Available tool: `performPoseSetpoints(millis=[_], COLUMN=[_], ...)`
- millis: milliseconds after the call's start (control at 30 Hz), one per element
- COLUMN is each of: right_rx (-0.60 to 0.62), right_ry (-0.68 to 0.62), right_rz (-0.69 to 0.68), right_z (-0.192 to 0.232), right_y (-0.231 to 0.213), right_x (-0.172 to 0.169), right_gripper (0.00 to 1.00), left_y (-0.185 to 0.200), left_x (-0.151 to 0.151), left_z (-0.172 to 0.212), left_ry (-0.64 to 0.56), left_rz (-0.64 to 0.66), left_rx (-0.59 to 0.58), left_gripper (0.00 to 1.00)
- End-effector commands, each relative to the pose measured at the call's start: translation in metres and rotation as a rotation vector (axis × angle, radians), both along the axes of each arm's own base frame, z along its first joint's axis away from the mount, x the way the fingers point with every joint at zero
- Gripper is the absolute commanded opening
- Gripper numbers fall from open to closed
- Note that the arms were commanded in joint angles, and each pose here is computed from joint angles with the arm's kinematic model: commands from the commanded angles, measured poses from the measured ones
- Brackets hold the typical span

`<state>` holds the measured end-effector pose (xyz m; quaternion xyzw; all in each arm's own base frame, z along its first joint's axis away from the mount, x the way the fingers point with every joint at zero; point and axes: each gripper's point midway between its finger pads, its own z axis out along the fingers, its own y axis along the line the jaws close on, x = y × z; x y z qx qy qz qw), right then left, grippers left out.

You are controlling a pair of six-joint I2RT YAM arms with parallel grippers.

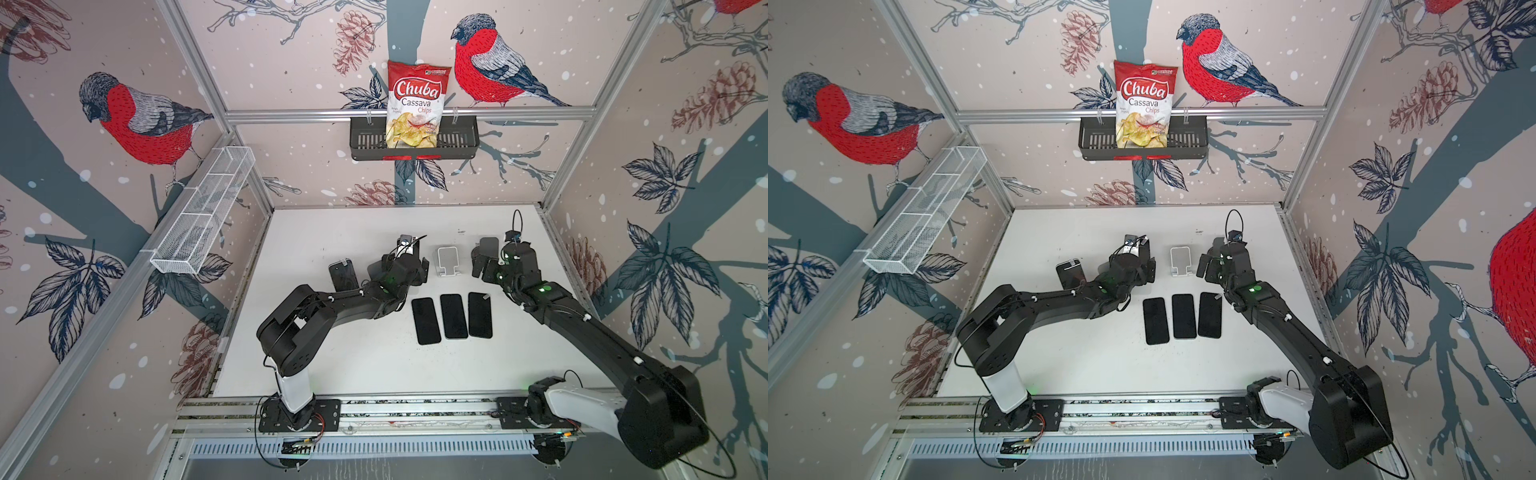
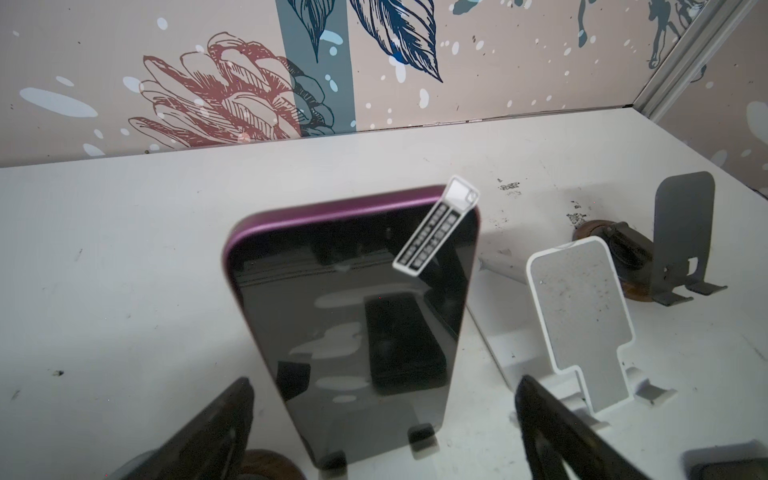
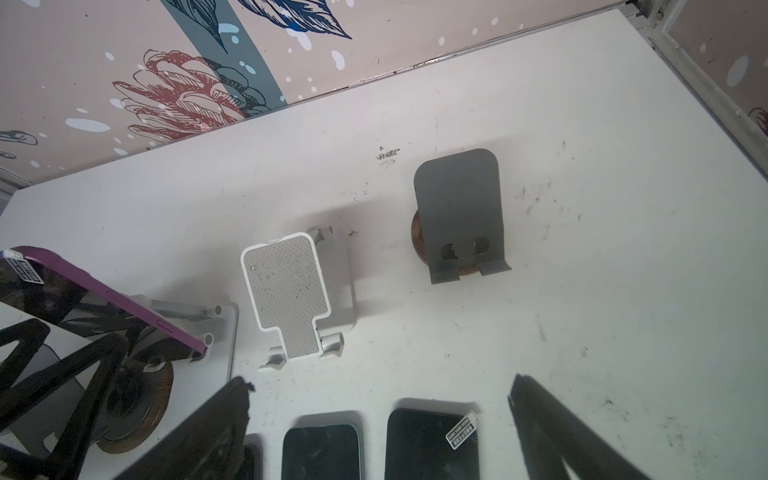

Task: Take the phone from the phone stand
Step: 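Close the left gripper on the pink-edged phone and lift it off its stand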

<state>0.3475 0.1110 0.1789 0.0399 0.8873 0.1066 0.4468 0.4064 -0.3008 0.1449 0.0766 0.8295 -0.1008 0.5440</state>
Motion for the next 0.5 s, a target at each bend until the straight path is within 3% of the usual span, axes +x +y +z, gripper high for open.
performPoseSetpoints(millis=[0, 467], right_rx=[0.01, 0.017], right_ry=[-0.019, 0.004], right_rz=[0.007, 0.008], right_z=[0.004, -0.004], right_y=[0.002, 0.0], right_x=[0.004, 0.007], right_gripper=[0.99, 0.99], left_y=[0.003, 0.003], left_x=[0.009, 0.02], left_z=[0.008, -0.001], left_ry=[-0.027, -0.017], left_rz=[0.037, 0.051], left_rx=[-0.035, -0.019], left_gripper=[0.97, 0.97])
